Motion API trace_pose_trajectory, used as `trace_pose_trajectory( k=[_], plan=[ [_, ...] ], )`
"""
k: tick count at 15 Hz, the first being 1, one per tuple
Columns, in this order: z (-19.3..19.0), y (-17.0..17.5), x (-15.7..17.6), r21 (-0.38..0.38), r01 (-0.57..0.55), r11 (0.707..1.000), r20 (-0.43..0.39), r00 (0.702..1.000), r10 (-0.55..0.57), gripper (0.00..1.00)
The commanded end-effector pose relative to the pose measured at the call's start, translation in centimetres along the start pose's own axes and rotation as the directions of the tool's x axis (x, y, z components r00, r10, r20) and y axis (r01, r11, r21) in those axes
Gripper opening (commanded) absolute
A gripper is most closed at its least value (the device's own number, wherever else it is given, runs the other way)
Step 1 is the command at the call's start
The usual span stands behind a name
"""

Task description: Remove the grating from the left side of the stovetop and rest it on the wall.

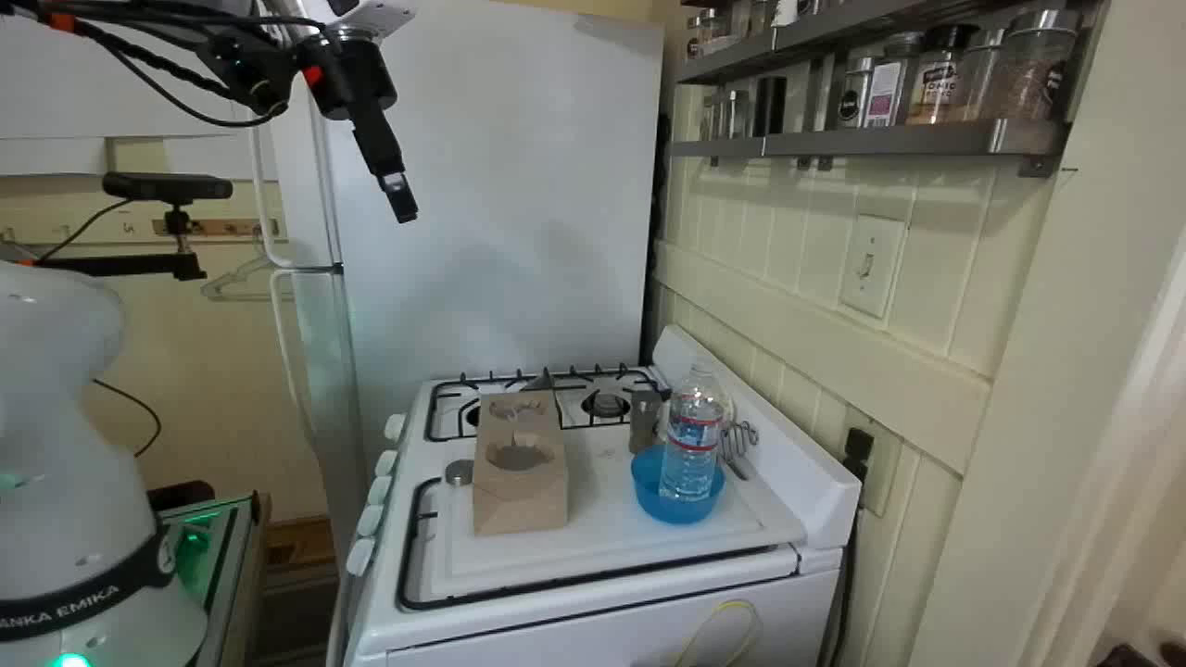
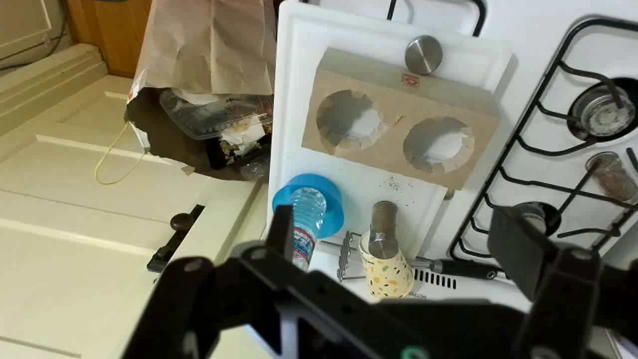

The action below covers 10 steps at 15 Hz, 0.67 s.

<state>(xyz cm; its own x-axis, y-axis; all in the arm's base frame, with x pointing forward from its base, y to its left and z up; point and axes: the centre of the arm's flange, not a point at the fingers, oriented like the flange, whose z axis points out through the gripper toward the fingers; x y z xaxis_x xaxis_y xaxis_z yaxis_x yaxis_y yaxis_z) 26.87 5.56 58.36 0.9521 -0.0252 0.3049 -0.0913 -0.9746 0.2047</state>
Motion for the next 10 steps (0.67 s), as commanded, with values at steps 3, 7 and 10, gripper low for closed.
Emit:
trace_pose_trajectory(
  k=[3,7,10],
  plan=[
    [0.9,-2.2,1.4,0.026,0.062,0.998,-0.003,0.998,-0.062,1.0],
    [3.0,-7.5,3.6,0.033,0.193,0.981,0.002,0.981,-0.193,1.0],
    [2.9,-6.9,2.3,0.026,0.186,0.982,0.0,0.983,-0.186,1.0]
  ],
)
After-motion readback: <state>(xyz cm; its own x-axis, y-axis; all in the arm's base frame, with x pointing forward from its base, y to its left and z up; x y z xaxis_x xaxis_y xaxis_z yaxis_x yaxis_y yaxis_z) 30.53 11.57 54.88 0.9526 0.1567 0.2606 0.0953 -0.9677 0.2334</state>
